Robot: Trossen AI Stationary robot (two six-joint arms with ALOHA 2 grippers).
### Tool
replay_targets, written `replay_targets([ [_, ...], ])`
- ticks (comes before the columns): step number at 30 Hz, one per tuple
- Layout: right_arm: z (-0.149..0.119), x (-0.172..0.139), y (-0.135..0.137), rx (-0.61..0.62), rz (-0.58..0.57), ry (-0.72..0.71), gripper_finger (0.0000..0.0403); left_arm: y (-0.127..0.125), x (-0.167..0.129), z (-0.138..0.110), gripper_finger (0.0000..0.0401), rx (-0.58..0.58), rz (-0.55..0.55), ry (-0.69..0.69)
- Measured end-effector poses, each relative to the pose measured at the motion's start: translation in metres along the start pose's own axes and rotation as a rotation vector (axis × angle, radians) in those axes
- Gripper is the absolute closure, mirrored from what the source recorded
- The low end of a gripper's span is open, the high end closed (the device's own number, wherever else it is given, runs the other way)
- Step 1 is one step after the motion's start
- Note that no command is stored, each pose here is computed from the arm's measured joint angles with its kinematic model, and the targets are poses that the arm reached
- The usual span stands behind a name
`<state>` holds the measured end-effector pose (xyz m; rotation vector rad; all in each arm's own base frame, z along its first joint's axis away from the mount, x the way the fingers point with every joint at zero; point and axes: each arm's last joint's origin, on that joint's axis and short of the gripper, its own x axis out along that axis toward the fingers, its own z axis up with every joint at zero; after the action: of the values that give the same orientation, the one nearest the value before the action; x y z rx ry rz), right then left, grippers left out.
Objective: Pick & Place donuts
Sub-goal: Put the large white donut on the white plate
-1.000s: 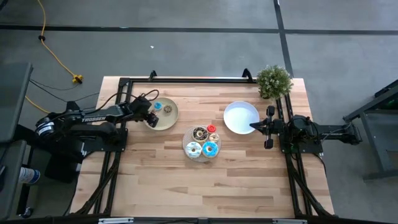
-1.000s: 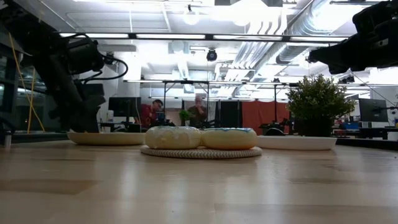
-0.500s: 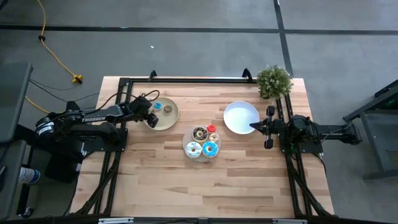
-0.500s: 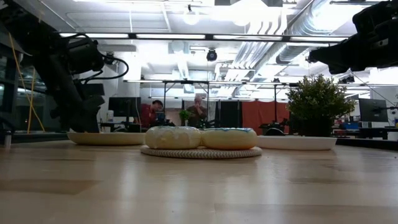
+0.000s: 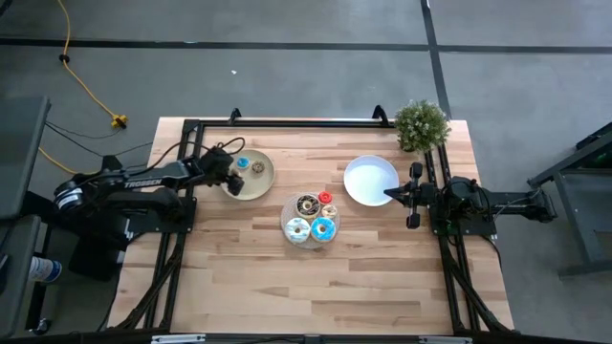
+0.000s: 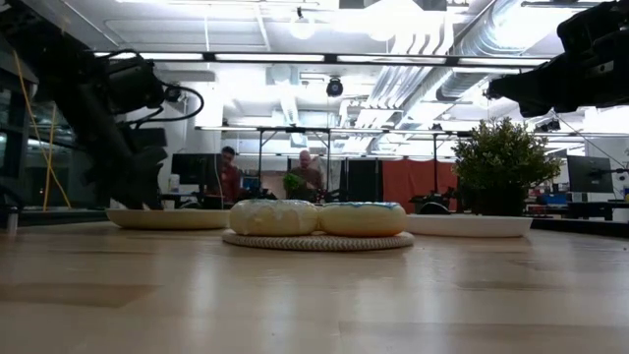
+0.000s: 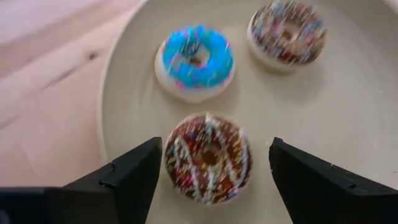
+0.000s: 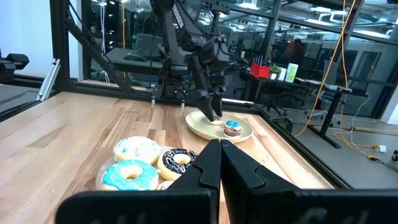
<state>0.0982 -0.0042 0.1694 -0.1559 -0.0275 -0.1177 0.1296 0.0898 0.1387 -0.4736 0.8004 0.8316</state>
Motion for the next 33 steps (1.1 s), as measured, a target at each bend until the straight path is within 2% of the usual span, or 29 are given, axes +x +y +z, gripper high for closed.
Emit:
replay_targets([
  [8, 0.0, 0.0, 0.0, 0.0, 0.0, 0.0, 0.0402, -0.004, -0.017, 0.016, 0.0114, -0.008, -0.049, -0.018],
  [19, 0.0, 0.0, 0.0, 0.0, 0.0, 0.0, 0.0402, -0.012, -0.056, 0.05, 0.0114, 0.005, -0.165, -0.006],
  [25, 0.0, 0.0, 0.0, 0.0, 0.0, 0.0, 0.0402, -0.024, -0.082, 0.067, 0.0114, 0.131, -0.26, 0.002],
  [33, 0.0, 0.0, 0.0, 0.0, 0.0, 0.0, 0.0402, -0.045, -0.105, 0.075, 0.0114, 0.451, -0.566, -0.026],
])
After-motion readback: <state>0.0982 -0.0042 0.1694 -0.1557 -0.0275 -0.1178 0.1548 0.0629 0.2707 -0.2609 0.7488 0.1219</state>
